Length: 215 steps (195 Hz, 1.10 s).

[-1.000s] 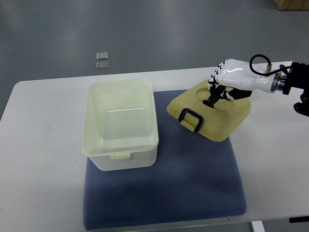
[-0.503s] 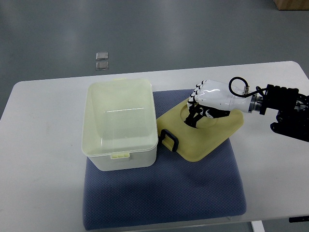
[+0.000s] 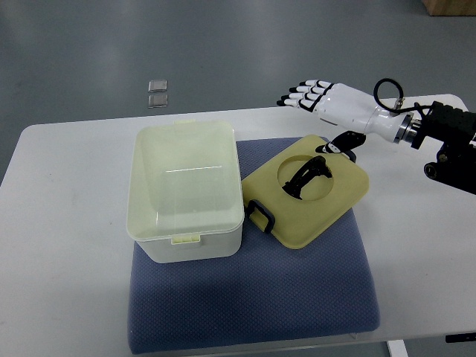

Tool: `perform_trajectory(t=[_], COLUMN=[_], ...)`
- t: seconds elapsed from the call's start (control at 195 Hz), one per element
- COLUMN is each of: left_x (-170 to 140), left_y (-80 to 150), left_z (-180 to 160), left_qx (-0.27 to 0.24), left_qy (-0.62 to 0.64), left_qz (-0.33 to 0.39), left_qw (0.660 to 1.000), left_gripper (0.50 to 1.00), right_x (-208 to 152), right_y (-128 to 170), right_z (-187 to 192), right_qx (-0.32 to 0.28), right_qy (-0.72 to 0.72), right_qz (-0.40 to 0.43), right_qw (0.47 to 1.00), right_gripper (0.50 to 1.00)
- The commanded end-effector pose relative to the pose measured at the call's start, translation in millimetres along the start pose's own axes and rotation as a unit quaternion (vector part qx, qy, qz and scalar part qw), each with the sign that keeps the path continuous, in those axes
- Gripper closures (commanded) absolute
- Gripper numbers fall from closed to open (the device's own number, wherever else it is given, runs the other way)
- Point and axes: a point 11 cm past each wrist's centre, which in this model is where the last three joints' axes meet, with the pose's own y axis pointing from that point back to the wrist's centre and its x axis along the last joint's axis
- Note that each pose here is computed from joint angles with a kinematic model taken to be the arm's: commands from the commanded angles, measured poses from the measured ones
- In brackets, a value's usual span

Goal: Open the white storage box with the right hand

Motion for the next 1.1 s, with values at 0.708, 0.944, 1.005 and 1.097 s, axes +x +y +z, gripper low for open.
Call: perform_trajectory(t=[0.708, 0.944, 1.005, 1.097], left_x=[-1, -1, -1, -2], left_y=[0, 0, 0, 0], left_z=[0, 0, 0, 0], left_qx=[0.0, 0.0, 0.0, 0.0], left_qy=[0.0, -0.001, -0.001, -0.001], left_qz=[-0.002, -0.002, -0.002, -0.004], left_qw=[1.0, 1.0, 1.0, 1.0], left_gripper=[0.5, 0.5, 0.5, 0.5], right_x=[0, -45, -49, -54], right_y=[5, 12, 13, 15], right_z=[70, 62, 61, 62], right_qx=[-0.054, 0.003, 0.005, 0.003], right_qy=[-0.874, -0.89, -0.891, -0.889], right_qz=[0.293, 0.335, 0.337, 0.344], right_qw=[0.385, 0.309, 0.305, 0.303], right_gripper=[0.566, 0.564, 0.566, 0.566])
